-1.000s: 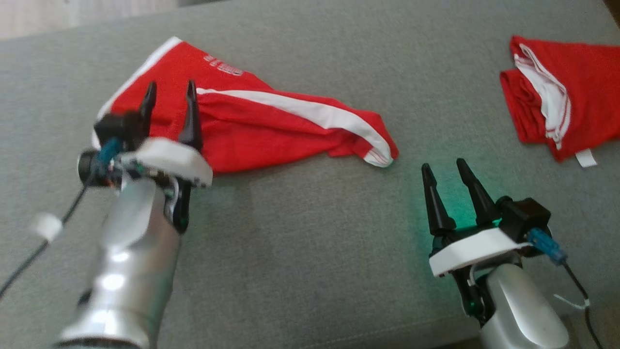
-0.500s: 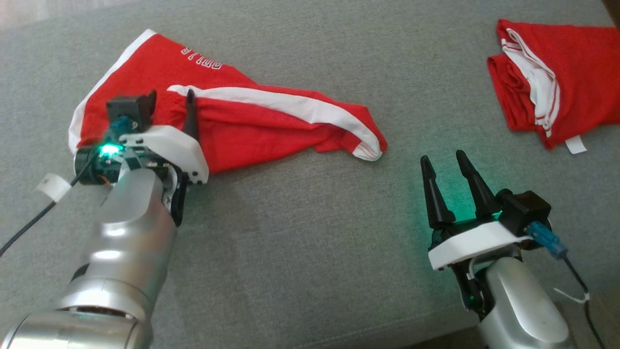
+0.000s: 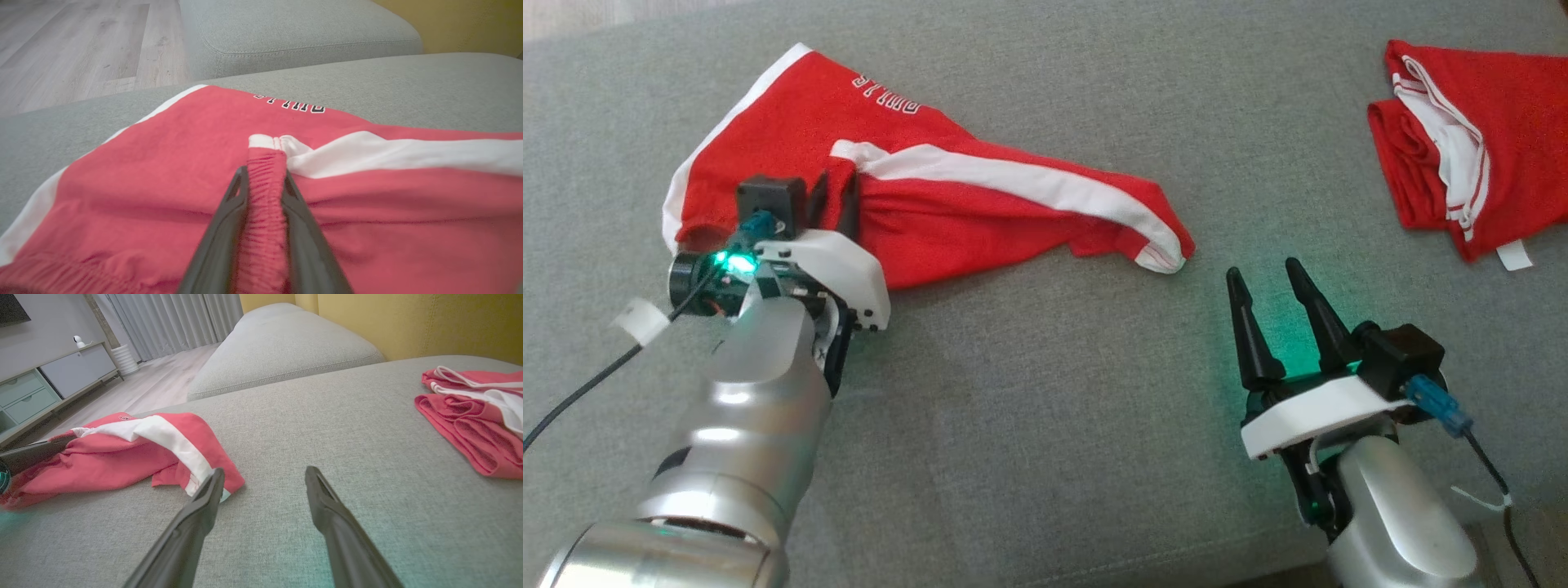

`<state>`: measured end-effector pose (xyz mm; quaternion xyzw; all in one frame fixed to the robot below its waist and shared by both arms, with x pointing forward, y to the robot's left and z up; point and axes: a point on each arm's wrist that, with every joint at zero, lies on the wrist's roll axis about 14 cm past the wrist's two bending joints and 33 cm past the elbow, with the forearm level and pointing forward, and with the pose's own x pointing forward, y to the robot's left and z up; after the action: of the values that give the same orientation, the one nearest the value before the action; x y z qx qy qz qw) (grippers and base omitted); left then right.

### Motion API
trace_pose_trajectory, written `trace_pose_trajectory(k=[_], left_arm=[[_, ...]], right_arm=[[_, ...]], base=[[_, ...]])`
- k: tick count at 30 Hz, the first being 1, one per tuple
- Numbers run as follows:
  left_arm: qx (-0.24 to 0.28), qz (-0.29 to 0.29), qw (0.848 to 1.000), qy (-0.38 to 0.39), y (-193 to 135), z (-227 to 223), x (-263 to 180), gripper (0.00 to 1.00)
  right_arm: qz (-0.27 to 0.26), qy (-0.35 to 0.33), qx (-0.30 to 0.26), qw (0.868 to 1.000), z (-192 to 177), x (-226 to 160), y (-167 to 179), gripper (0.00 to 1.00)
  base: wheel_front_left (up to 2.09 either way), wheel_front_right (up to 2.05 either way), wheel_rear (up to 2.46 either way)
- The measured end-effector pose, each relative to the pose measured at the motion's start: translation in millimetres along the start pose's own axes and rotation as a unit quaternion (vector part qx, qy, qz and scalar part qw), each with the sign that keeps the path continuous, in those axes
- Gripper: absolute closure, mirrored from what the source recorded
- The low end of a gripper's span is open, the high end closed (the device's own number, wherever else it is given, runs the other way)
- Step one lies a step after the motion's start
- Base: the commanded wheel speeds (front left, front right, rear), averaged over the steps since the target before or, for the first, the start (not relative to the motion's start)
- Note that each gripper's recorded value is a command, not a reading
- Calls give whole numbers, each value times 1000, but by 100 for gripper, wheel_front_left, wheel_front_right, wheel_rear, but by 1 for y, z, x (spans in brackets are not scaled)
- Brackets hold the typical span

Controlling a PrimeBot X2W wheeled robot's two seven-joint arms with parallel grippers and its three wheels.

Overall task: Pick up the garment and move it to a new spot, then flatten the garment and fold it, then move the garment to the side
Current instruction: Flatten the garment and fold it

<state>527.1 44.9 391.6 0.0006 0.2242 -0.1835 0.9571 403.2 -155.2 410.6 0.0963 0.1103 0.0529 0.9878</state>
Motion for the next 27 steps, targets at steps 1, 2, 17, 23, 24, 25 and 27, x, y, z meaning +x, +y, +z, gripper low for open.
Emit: trace_pose_trajectory(k=[1, 2, 17, 23, 24, 25, 27], left_arm=[[4, -1, 1000, 0, 0, 0, -1, 90], [5, -1, 1000, -5, 0, 2, -1, 100], [-53, 19, 996, -75, -3, -10, -85, 88], [-101, 62, 992, -49, -1, -62, -130, 15], [-103, 69, 991, -53, 0, -63, -134, 0], [-107, 76, 990, -58, 1, -62, -137, 0], [-112, 92, 987, -73, 4, -57, -141, 0]], right_arm=[[0, 0, 0, 1000, 0, 0, 0, 0], [0, 0, 1, 1000, 0, 0, 0, 0], [14, 8, 20, 1000, -8, -24, 18, 0], [48, 0, 16, 999, -1, -24, 41, 0], [53, -1, 16, 998, -1, -24, 44, 0], [58, -1, 14, 998, -1, -25, 48, 0], [61, -1, 13, 998, -1, -27, 49, 0]], base=[[0, 0, 0], [0, 0, 0], [0, 0, 0], [0, 0, 0], [0, 0, 0], [0, 0, 0], [0, 0, 0]])
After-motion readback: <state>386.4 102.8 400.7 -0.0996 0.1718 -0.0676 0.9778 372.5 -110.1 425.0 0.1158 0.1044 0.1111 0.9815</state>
